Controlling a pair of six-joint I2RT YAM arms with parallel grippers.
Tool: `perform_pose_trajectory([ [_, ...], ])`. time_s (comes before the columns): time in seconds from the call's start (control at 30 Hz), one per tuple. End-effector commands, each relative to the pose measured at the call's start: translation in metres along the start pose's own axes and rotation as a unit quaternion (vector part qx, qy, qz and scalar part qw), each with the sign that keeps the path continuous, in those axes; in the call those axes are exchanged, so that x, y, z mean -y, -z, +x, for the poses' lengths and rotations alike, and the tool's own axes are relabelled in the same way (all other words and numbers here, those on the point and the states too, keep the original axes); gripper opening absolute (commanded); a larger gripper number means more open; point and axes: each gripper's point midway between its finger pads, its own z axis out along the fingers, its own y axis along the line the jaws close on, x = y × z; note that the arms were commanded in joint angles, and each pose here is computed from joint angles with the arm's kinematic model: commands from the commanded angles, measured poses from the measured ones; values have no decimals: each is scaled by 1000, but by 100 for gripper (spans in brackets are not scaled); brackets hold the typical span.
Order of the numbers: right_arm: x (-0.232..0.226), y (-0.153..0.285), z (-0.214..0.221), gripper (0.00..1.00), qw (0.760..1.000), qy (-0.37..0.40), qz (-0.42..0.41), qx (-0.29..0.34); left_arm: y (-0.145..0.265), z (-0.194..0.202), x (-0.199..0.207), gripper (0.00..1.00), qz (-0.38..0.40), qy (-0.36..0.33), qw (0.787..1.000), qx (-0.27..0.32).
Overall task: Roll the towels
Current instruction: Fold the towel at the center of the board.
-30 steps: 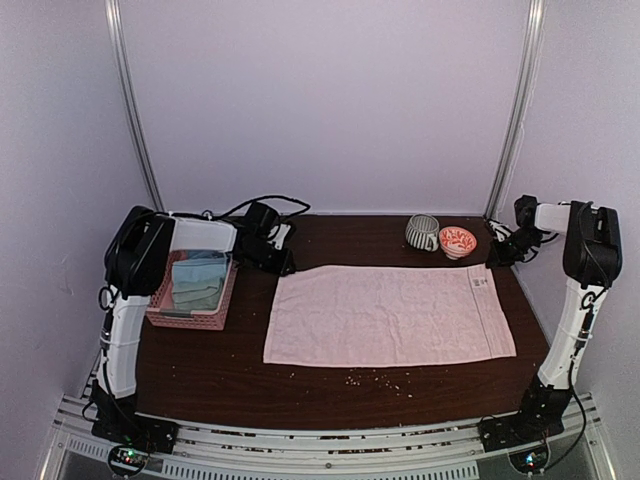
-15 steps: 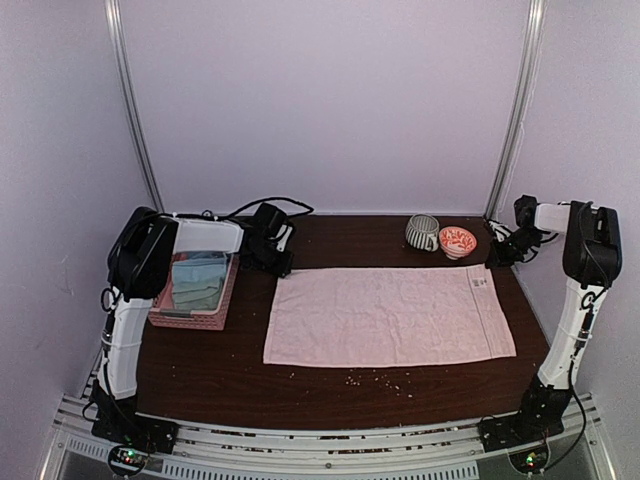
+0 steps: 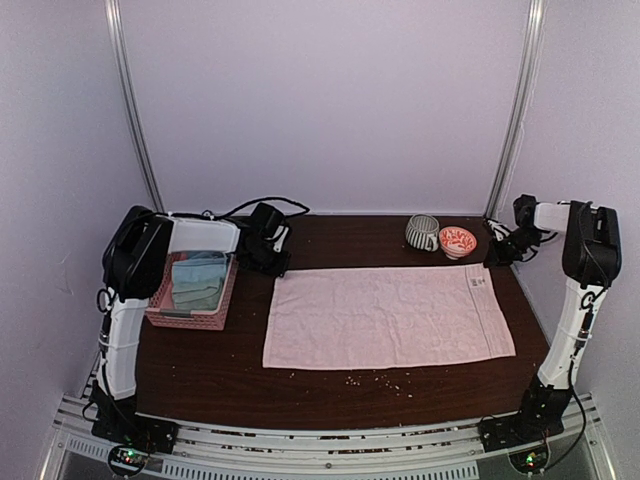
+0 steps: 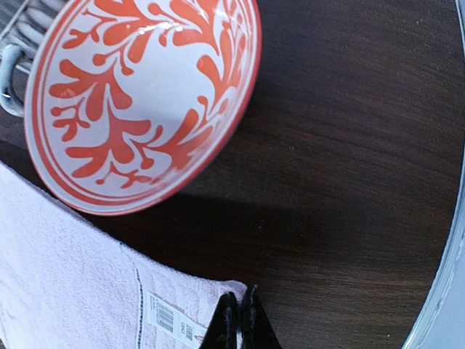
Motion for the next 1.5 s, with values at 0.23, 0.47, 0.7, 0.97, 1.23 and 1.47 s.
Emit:
perform_pose_trajectory([
  [0.23, -6, 41, -38, 0, 996, 9, -52, 77, 109, -64, 2, 0, 25, 11, 987, 156],
  [0.47, -17, 53, -21, 0, 992, 38, -81, 84, 120, -42, 9, 0, 56, 14, 988, 146],
  [0.7, -52, 64, 26, 0, 985, 71, -146, 56, 128, -7, 8, 0, 64, 16, 991, 118],
  [0.97, -67, 72, 76, 0, 982, 131, -134, 13, 131, 38, 20, 0, 111, 5, 992, 64],
  [1.23, -61, 81, 97, 0, 983, 136, -122, -6, 136, 72, 18, 0, 112, -9, 993, 23],
  [1.47, -58, 99, 99, 0, 981, 122, -153, 12, 150, 73, 21, 0, 120, -46, 991, 27],
])
